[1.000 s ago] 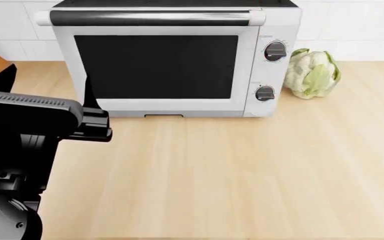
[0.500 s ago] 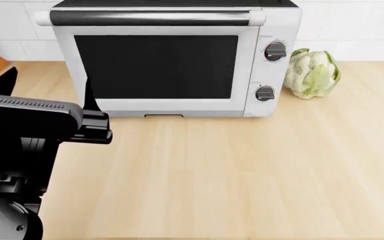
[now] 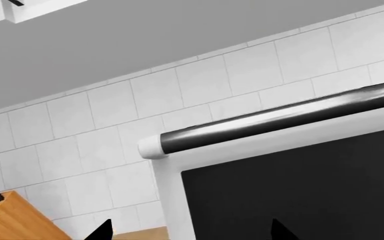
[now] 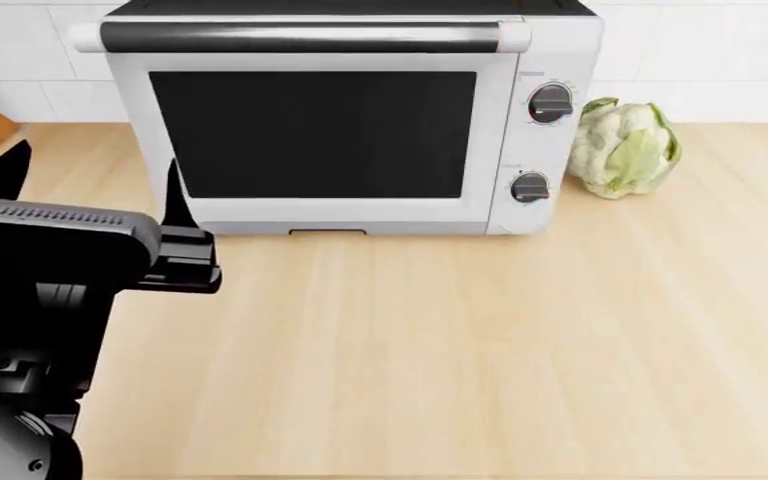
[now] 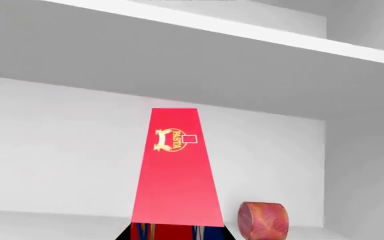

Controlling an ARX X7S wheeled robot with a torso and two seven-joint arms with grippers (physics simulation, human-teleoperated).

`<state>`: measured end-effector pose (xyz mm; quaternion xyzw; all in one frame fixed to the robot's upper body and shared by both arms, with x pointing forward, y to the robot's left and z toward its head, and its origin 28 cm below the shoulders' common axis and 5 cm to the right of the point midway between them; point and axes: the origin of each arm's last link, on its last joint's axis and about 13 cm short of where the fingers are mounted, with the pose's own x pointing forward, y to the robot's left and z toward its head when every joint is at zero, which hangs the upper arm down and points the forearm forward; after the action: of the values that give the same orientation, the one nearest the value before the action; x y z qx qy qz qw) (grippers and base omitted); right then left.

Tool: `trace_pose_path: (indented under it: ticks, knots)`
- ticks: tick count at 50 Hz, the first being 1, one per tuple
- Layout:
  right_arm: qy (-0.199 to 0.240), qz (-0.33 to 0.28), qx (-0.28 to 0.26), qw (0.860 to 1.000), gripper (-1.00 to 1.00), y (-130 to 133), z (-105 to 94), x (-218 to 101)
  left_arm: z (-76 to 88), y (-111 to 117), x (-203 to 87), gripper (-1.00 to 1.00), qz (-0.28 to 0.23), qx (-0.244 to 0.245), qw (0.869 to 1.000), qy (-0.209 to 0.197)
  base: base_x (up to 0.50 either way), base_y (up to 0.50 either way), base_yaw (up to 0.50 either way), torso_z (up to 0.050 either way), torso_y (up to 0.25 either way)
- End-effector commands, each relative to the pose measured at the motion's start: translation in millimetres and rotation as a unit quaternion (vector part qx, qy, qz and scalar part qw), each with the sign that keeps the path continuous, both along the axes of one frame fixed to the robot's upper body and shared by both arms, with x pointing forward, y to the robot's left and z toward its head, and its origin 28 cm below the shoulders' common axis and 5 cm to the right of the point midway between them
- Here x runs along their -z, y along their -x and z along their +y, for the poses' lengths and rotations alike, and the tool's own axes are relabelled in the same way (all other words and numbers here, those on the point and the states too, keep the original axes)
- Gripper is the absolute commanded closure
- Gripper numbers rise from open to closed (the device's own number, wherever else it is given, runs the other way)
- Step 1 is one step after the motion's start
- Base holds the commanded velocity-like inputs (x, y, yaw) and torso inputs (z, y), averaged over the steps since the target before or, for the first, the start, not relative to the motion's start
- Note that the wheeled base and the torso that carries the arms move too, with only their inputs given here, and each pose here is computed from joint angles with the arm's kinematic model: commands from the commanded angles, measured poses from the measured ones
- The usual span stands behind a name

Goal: Pick the boxed food and honey bottle from the counter and place them in the cabinets closest to them.

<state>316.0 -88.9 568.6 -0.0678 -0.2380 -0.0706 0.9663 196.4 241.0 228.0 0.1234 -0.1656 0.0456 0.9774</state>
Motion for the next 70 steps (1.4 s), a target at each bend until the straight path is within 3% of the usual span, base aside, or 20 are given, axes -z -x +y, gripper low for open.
trace_pose_path:
  ticks: [1, 11, 12, 22, 44, 61, 70]
  knots:
    - [-0.008, 0.089, 0.022, 0.996, 1.00, -33, -7.8, 42, 1.2, 1, 1, -1.00, 0.000, -0.001, 1.000, 0.001, 0.00, 0.00, 0.00, 0.000, 0.000]
    - [-0.017, 0.106, 0.011, 0.994, 1.00, -44, -6.3, 57, 2.7, 4, 1, -1.00, 0.000, -0.006, 1.000, 0.002, 0.00, 0.00, 0.00, 0.000, 0.000]
    - [-0.016, 0.106, 0.009, 0.994, -1.00, -44, -6.2, 57, 2.7, 4, 1, -1.00, 0.000, -0.006, 1.000, 0.001, 0.00, 0.00, 0.00, 0.000, 0.000]
    - [-0.003, 0.088, 0.006, 0.996, -1.00, -45, -5.2, 55, 2.2, 4, 1, -1.00, 0.000, -0.006, 1.000, 0.001, 0.00, 0.00, 0.00, 0.000, 0.000]
    - [0.035, -0.018, 0.006, 0.999, -1.00, -38, 2.6, 35, 3.0, 4, 3, -1.00, 0.000, -0.009, 1.000, 0.004, 0.00, 0.00, 0.00, 0.000, 0.000]
    - [0.079, -0.116, 0.011, 0.990, -1.00, -9, 21.4, -3, 2.2, 3, 6, -1.00, 0.003, -0.008, 1.000, 0.005, 0.00, 0.00, 0.00, 0.000, 0.000]
    - [0.071, -0.132, 0.010, 0.989, -1.00, 12, 38.9, -16, 1.5, 0, 7, -1.00, 0.004, -0.006, 1.000, 0.004, 0.00, 0.00, 0.00, 0.000, 0.000]
